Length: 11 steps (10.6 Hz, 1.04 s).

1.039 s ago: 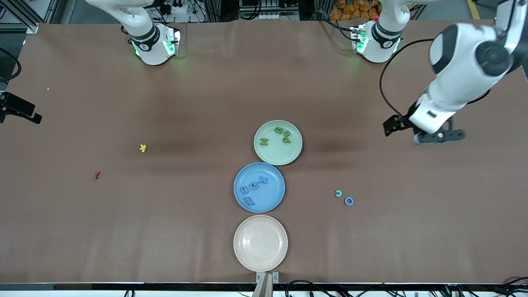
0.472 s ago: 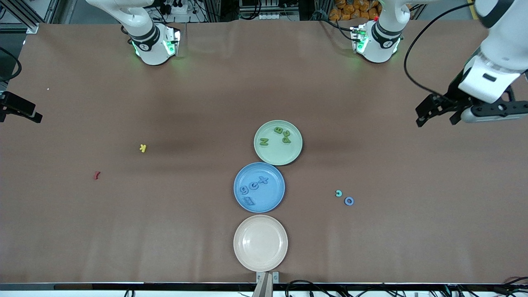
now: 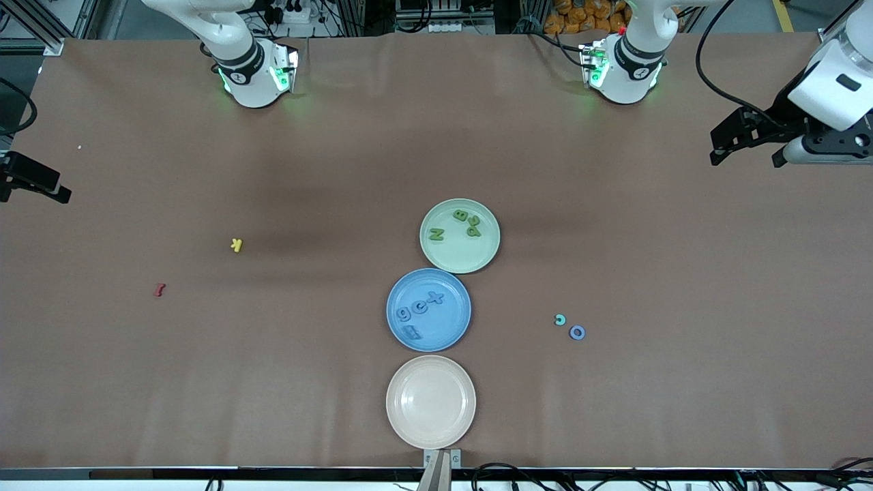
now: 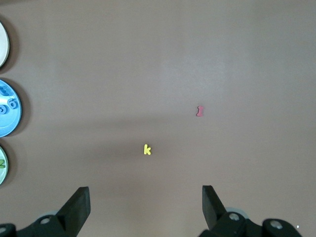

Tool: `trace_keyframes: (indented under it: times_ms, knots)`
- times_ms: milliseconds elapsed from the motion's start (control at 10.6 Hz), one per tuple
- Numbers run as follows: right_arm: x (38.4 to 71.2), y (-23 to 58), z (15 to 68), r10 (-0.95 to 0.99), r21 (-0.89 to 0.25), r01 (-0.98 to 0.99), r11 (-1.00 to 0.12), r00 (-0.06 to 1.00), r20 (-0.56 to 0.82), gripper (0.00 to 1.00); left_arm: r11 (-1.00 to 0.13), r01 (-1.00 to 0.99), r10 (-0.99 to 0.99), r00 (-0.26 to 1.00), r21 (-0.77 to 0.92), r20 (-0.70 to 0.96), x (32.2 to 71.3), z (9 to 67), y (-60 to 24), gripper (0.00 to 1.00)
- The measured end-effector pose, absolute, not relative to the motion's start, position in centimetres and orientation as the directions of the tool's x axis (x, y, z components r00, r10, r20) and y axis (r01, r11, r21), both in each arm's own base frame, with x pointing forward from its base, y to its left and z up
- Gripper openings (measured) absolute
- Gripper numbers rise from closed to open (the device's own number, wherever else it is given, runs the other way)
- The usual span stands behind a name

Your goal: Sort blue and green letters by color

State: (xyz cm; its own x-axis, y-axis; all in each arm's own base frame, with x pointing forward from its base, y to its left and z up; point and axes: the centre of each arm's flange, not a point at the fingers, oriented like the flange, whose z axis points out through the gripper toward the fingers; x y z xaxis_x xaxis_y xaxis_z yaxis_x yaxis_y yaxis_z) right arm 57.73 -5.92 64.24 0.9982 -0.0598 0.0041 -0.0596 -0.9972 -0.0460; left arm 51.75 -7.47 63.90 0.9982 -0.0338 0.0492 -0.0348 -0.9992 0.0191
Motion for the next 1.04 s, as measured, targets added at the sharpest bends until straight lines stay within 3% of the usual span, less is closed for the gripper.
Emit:
trace_keyframes:
  times_ms: [1039]
  knots:
    - [57.8, -5.9, 63.9, -0.06, -0.046, -0.06, -0.997, 0.998, -0.004, 1.0, -0.999, -0.038, -0.038, 0.998, -0.017, 0.052, 52.3, 65.6, -7.2, 1.0]
